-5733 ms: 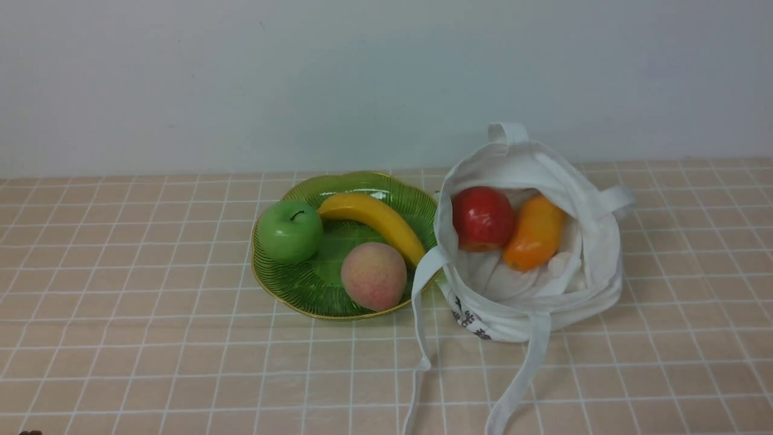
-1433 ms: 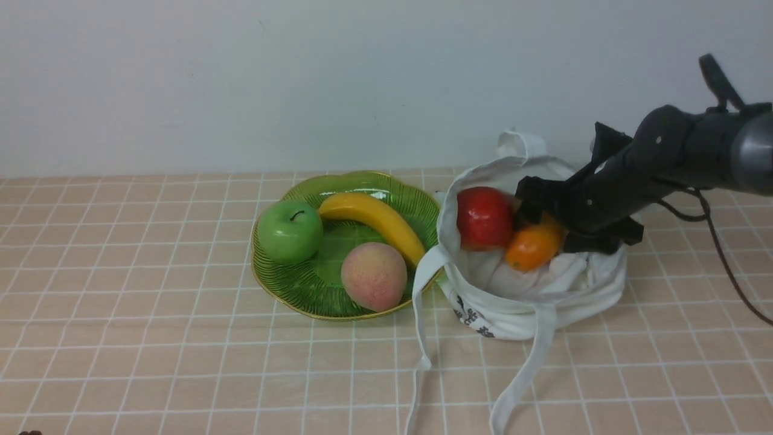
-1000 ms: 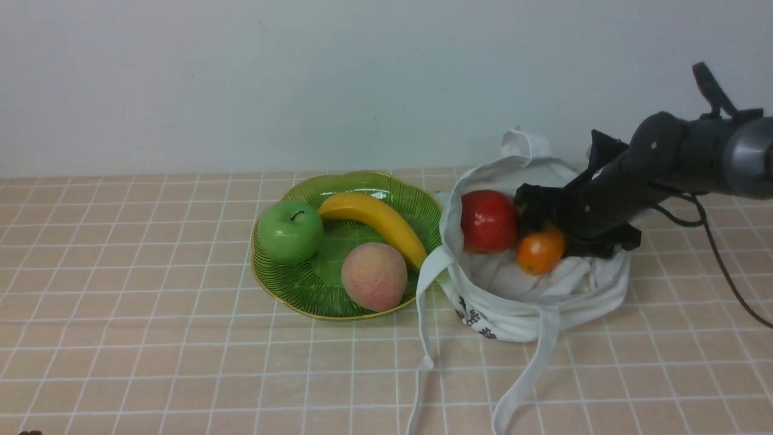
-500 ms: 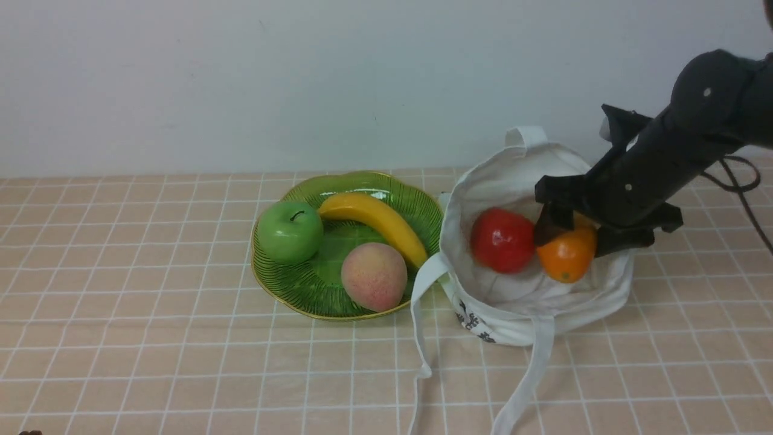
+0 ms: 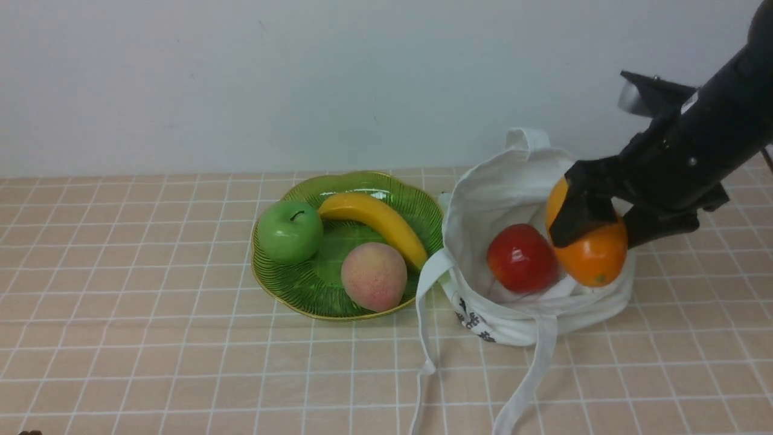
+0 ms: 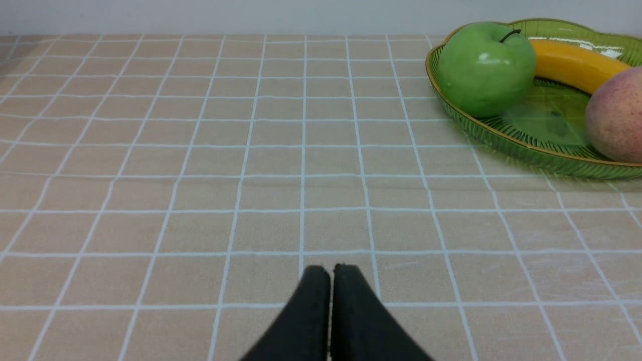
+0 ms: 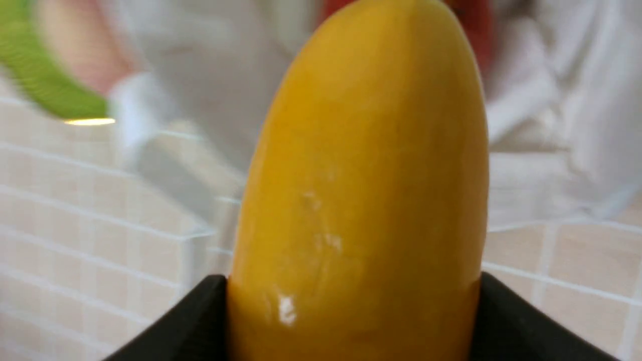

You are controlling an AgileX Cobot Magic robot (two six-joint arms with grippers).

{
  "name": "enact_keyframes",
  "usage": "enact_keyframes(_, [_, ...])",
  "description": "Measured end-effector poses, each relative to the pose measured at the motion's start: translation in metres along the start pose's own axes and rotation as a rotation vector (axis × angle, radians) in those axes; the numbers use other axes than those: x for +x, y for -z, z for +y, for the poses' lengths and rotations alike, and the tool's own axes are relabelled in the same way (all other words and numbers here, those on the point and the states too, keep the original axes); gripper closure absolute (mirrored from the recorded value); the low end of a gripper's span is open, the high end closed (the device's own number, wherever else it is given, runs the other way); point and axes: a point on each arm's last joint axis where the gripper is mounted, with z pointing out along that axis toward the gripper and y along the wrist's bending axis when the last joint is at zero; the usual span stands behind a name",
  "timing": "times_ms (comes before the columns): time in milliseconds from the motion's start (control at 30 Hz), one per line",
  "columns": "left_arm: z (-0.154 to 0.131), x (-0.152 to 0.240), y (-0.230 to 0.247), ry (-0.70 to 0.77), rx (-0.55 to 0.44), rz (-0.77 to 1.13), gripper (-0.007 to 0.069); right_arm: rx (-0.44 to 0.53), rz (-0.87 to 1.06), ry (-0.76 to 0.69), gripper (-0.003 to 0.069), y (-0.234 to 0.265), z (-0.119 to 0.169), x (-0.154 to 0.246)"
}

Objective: Take the fruit out of the bag on the brown coffee tablecloth and place them on the plate.
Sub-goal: 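Take the mango out of the bag and place it on the plate with the right gripper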

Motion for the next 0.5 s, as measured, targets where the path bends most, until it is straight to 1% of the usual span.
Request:
enact_keyframes(33, [0.000,0.000,0.000,0.000,0.000,0.000,0.0633,-0.018,-0.015,0.008,0.0135,0.005,0.003,0.001])
enact_keyframes(100, [0.000,0.000,0.000,0.000,0.000,0.000,0.0633,-0.142,-0.081,0.075,0.0135,0.022,0.022,0.003])
enact_keyframes(167, [0.000,0.000,0.000,0.000,0.000,0.000,0.0633,-0.256,-0.178,0.159,0.0135,0.027,0.043,0.000])
enact_keyframes(233, [0.000,0.000,0.000,0.000,0.000,0.000,0.0633,-0.306,-0.239,0.217,0.0135,0.025,0.056,-0.004])
enact_keyframes(267, [0.000,0.000,0.000,0.000,0.000,0.000,0.0633,-0.331,-0.278,0.271,0.0135,0.019,0.067,-0.007])
enact_keyframes(367, [0.000,0.000,0.000,0.000,0.000,0.000,0.0633,-0.353,-0.331,0.338,0.0135,-0.003,0.089,-0.012])
enact_keyframes(400, [0.000,0.000,0.000,0.000,0.000,0.000,0.0633,-0.352,-0.342,0.360,0.0135,-0.013,0.099,-0.014])
enact_keyframes(467, [0.000,0.000,0.000,0.000,0.000,0.000,0.0633,-0.349,-0.344,0.380,0.0135,-0.026,0.107,-0.018])
enact_keyframes(500, [0.000,0.000,0.000,0.000,0.000,0.000,0.0633,-0.343,-0.346,0.400,0.0135,-0.041,0.115,-0.024])
